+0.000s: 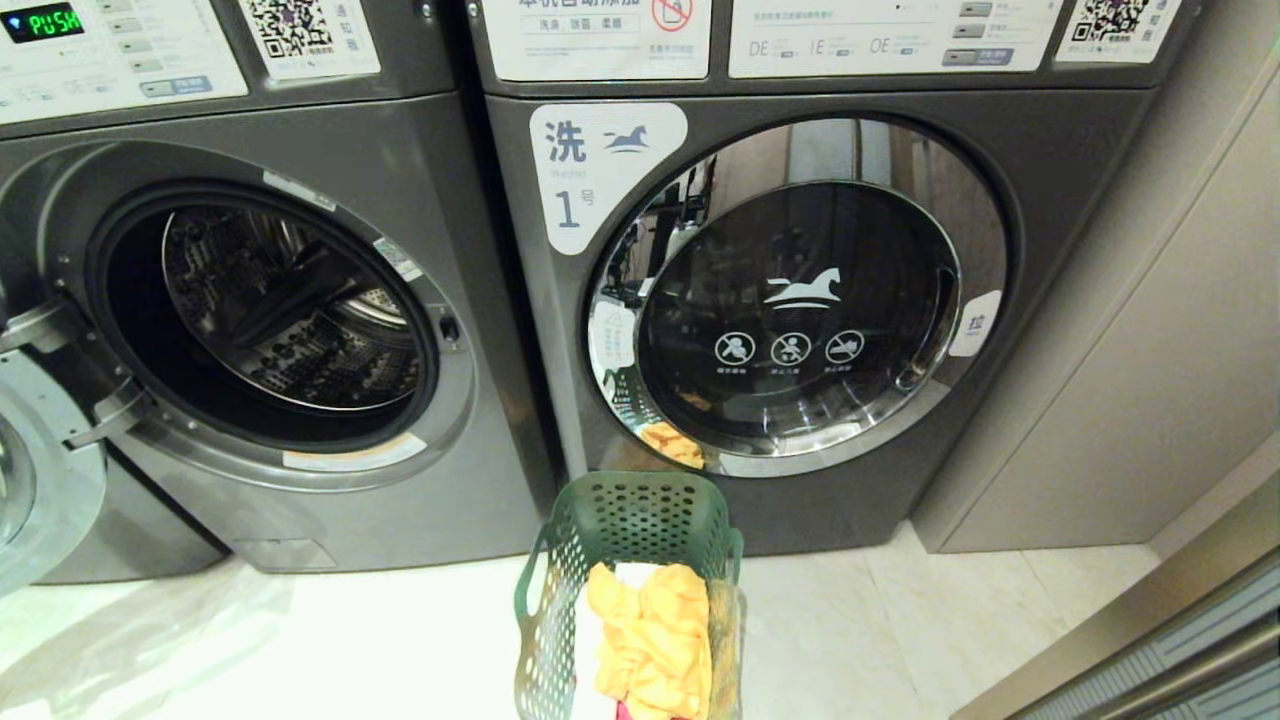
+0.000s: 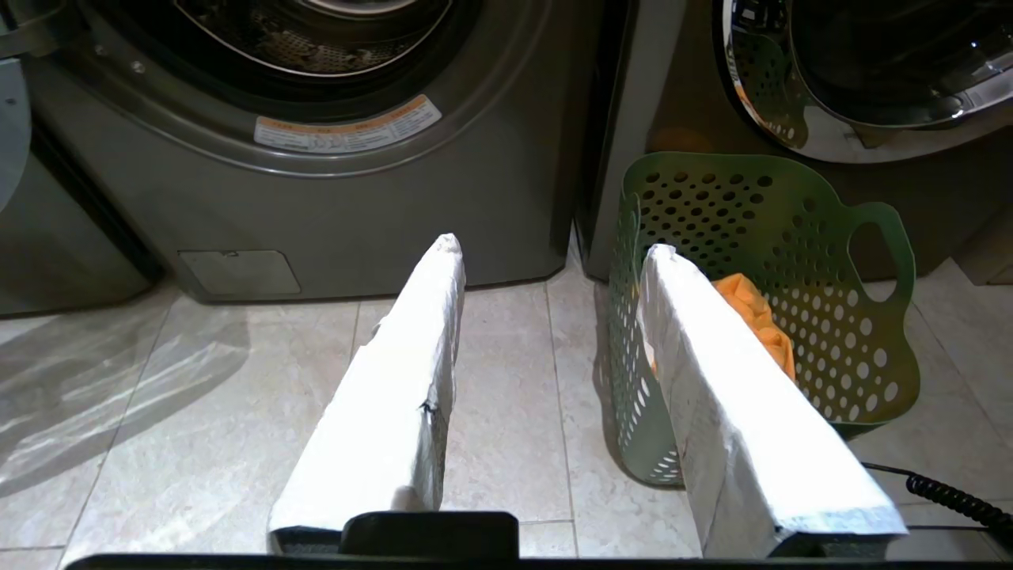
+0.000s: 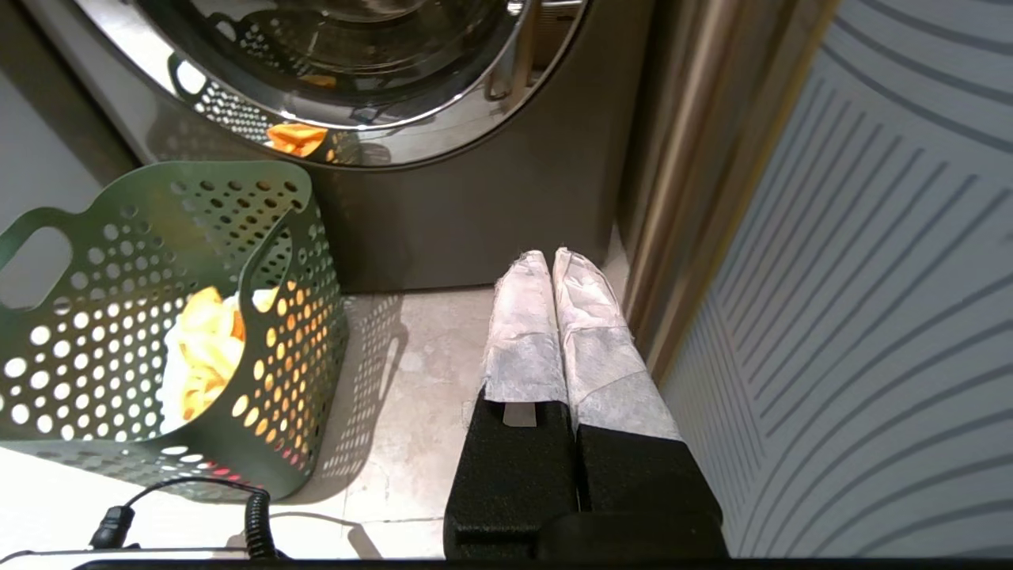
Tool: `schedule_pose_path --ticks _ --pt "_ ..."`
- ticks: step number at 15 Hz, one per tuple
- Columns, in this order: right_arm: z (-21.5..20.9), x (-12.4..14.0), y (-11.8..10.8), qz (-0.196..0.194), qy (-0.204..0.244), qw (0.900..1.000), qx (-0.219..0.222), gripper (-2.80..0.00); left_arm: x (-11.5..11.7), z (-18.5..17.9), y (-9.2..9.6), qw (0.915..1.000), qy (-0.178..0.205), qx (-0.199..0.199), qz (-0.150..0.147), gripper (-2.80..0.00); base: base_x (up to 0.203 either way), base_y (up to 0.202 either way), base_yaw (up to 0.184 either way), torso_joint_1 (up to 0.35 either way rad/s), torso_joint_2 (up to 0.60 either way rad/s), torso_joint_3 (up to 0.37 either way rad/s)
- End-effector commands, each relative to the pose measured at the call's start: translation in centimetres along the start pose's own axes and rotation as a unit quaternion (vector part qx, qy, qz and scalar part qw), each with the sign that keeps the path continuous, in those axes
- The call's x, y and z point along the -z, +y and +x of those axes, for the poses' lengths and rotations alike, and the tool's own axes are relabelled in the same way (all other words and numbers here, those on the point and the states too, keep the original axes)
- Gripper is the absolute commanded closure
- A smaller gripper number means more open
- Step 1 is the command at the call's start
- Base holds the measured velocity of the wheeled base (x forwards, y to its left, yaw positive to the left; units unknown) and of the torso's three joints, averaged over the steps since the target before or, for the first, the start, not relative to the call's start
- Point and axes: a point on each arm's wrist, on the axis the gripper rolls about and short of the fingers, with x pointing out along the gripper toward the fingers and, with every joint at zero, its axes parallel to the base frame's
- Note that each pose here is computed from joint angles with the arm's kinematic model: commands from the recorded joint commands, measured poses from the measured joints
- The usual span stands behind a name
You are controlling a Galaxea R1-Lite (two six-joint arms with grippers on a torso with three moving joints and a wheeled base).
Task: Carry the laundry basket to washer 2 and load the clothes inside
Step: Place the clothes into the washing machine
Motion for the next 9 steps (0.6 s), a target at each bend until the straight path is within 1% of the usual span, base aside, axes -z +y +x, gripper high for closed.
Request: schedule_pose_path --ticks 1,4,5,6,9 --pt "0.01 0.0 0.0 0.0 0.001 1.0 -0.001 0.0 0.0 0.01 0.0 1.0 0.001 0.0 0.0 0.0 0.0 0.0 0.0 0.0 0.0 0.0" --pt "0.01 0.0 0.0 0.0 0.001 1.0 -0.001 0.0 -0.02 0.01 0.0 1.0 0.0 0.001 0.0 0.0 0.0 0.0 0.0 0.0 0.0 0.0" --pt "0.01 -0.01 0.0 0.0 0.0 1.0 0.0 0.0 -0.04 0.0 0.0 1.0 -0.001 0.001 0.0 0.0 -0.001 0.066 -0.018 0.009 0.0 -0.007" --pt "0.01 -0.01 0.0 0.0 0.0 1.0 0.0 0.0 -0.06 0.0 0.0 1.0 -0.001 0.001 0.0 0.0 -0.001 0.126 -0.013 0.004 0.0 0.002" --pt "0.01 0.0 0.0 0.0 0.001 1.0 0.0 0.0 -0.06 0.0 0.0 1.0 -0.001 0.001 -0.001 0.0 0.0 0.188 -0.004 0.002 0.0 -0.002"
